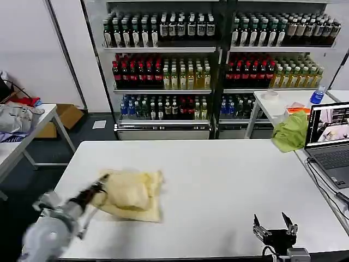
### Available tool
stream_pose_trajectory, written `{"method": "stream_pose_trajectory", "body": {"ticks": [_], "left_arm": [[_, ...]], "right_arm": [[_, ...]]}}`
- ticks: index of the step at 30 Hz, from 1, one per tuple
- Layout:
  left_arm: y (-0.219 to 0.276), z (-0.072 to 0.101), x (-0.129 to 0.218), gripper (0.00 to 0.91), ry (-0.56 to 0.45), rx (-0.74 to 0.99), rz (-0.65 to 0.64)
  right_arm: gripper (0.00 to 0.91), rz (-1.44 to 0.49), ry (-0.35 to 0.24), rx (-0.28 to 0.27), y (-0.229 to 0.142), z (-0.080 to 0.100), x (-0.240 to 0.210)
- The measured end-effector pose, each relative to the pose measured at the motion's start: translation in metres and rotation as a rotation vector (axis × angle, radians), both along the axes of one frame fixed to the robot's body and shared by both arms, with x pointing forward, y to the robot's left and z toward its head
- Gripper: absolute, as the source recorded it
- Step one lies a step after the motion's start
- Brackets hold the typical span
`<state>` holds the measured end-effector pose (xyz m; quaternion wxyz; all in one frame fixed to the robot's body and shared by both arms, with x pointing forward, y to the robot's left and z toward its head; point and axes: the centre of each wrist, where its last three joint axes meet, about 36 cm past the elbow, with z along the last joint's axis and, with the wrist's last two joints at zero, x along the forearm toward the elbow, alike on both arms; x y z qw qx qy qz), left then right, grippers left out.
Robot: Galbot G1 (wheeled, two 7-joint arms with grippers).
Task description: Fold and organize the clothes.
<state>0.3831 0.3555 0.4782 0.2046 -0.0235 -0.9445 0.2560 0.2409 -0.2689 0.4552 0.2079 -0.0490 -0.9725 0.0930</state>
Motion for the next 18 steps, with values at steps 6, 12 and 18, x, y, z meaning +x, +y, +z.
{"method": "stream_pose_trajectory", "body": {"ticks": [6, 12, 18], "left_arm": [[0.046, 0.068, -0.001, 0.03, -0.086, 0.233, -0.02], [0.029, 0.096, -0.007, 0.03, -0.137, 0.431, -0.12], [-0.01, 0.057, -0.009, 0.03, -0.118, 0.617, -0.248]], "right_arm": [[0.907, 0.003, -0.018, 0.007, -0.002, 0.001, 0.009], [0.907, 0.001, -0.029, 0.009, -0.002, 0.002, 0.011], [0.907, -0.011, -0.027, 0.003, -0.004, -0.002, 0.012]]}}
